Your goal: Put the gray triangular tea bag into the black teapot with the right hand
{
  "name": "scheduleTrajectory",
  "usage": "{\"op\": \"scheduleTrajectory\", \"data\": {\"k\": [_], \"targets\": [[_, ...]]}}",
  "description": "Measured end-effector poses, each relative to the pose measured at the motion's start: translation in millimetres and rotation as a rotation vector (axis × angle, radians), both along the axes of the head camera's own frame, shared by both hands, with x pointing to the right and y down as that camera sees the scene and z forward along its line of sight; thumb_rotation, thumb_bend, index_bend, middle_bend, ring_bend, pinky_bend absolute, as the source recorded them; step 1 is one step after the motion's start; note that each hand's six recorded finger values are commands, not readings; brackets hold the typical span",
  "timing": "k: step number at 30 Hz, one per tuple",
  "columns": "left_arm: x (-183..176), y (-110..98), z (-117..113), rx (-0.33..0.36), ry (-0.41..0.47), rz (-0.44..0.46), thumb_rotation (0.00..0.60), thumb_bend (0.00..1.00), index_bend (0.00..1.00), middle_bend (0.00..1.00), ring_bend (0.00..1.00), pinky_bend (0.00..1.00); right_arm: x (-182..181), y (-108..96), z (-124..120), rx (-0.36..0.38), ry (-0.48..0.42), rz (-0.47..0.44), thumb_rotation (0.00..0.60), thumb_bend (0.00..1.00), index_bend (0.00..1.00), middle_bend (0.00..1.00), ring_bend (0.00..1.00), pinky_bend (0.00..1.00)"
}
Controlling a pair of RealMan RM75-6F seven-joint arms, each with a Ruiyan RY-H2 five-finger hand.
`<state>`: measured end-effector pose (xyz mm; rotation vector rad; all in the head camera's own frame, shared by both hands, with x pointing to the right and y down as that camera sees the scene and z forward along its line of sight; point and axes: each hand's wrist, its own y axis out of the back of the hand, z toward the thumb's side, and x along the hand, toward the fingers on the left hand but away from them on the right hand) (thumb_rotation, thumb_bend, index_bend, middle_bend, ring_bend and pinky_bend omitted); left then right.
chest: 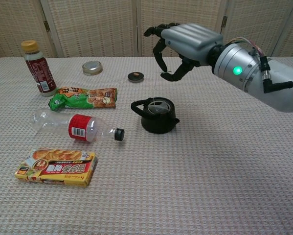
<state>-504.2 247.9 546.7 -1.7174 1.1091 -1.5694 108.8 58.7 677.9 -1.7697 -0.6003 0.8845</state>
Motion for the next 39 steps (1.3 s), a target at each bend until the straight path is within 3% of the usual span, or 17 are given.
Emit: {"op": "scheduleTrajectory", "data": {"k": [9, 16, 18, 20, 22, 25, 29, 32, 36, 39], "targets": [[2, -1, 6, -0.016, -0.013, 0.004, 0.600, 0.13, 0.00, 0.00, 0.00, 0.07, 41, -22, 36, -0.069, 0.059, 0.119, 0.600, 0.28, 0.67, 0.07, 0.00, 0.00], [2, -3, 11, -0.028, -0.021, 0.000, 0.600, 0.13, 0.00, 0.00, 0.00, 0.07, 54, -15, 61, -0.141, 0.059, 0.145, 0.600, 0.25, 0.65, 0.06, 0.00, 0.00], [2, -3, 11, -0.027, -0.021, -0.001, 0.600, 0.13, 0.00, 0.00, 0.00, 0.07, 59, -10, 67, -0.154, 0.074, 0.142, 0.600, 0.23, 0.55, 0.03, 0.00, 0.00], [2, -3, 11, -0.027, -0.021, -0.002, 0.600, 0.13, 0.00, 0.00, 0.00, 0.07, 65, -7, 72, -0.166, 0.097, 0.142, 0.600, 0.22, 0.37, 0.01, 0.00, 0.00], [2, -2, 10, -0.028, -0.020, -0.003, 0.600, 0.13, 0.00, 0.00, 0.00, 0.07, 71, -5, 76, -0.180, 0.124, 0.143, 0.600, 0.21, 0.11, 0.00, 0.00, 0.00], [1, -2, 9, -0.022, -0.018, -0.004, 0.600, 0.13, 0.00, 0.00, 0.00, 0.07, 84, -4, 80, -0.204, 0.191, 0.146, 0.600, 0.21, 0.00, 0.00, 0.00, 0.00], [3, -2, 7, -0.016, -0.010, 0.000, 0.600, 0.13, 0.00, 0.00, 0.00, 0.07, 103, -7, 72, -0.205, 0.285, 0.157, 0.600, 0.21, 0.00, 0.00, 0.00, 0.00], [5, -2, 7, -0.014, -0.006, 0.008, 0.600, 0.13, 0.00, 0.00, 0.00, 0.07, 103, -4, 55, -0.216, 0.288, 0.148, 0.600, 0.22, 0.00, 0.00, 0.00, 0.00], [9, -2, 6, -0.004, -0.001, 0.023, 0.600, 0.13, 0.00, 0.00, 0.00, 0.07, 93, 1, 21, -0.269, 0.221, 0.122, 0.600, 0.46, 0.00, 0.00, 0.01, 0.02], [11, -3, 3, 0.020, 0.005, 0.036, 0.600, 0.13, 0.00, 0.00, 0.00, 0.07, 83, 8, -7, -0.299, 0.207, 0.074, 0.600, 0.55, 0.00, 0.00, 0.17, 0.21]]}}
